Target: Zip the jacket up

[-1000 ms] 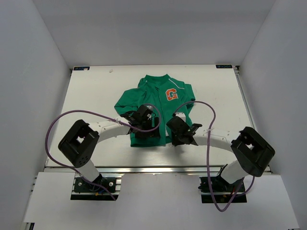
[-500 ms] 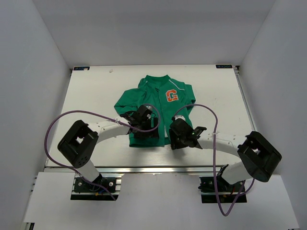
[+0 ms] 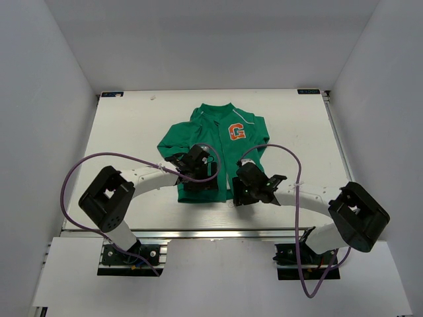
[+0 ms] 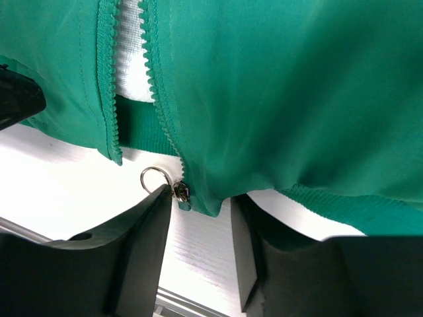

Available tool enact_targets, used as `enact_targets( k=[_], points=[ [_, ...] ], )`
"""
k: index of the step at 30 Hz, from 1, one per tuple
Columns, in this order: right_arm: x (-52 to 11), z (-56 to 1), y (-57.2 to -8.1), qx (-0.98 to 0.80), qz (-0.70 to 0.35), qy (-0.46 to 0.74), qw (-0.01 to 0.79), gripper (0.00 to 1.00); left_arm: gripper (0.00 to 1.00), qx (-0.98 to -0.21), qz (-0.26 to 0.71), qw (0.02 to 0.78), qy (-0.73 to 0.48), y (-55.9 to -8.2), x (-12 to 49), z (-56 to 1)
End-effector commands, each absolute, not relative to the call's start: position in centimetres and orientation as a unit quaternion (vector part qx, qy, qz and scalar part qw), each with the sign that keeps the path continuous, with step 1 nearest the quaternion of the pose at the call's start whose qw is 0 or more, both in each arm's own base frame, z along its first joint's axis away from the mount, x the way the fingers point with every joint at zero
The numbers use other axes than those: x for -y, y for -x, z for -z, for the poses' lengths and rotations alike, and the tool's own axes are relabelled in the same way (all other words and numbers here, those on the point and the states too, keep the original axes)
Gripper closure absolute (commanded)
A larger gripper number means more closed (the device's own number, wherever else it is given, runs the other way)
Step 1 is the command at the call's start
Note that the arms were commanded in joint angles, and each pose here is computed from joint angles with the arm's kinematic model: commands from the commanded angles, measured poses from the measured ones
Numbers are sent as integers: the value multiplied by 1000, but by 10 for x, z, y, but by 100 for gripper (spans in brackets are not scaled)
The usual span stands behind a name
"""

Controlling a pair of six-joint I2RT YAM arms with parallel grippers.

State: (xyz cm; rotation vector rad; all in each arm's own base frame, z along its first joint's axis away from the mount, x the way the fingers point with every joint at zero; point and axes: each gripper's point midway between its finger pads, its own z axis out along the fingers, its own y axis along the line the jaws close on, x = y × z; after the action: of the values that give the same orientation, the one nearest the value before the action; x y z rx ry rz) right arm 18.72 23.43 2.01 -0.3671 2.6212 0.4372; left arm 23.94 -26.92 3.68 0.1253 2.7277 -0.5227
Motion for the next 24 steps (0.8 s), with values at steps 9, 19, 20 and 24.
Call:
enact_targets(
  k=[9, 19, 20, 24],
  points=[
    [-232, -31, -193, -946, -194, 104, 237, 51, 8, -959, 195, 200, -52, -242, 271, -56],
    [-224, -19, -197, -955, -159, 100, 229, 51, 8, -959, 194, 201, -51, -243, 271, -57],
    [-224, -17, -196, -956, -157, 102, 226, 51, 8, -959, 193, 200, -51, -243, 271, -56],
    [-221, -8, -195, -960, -145, 102, 217, 56, 8, -958, 193, 204, -51, -243, 270, -58]
  ],
)
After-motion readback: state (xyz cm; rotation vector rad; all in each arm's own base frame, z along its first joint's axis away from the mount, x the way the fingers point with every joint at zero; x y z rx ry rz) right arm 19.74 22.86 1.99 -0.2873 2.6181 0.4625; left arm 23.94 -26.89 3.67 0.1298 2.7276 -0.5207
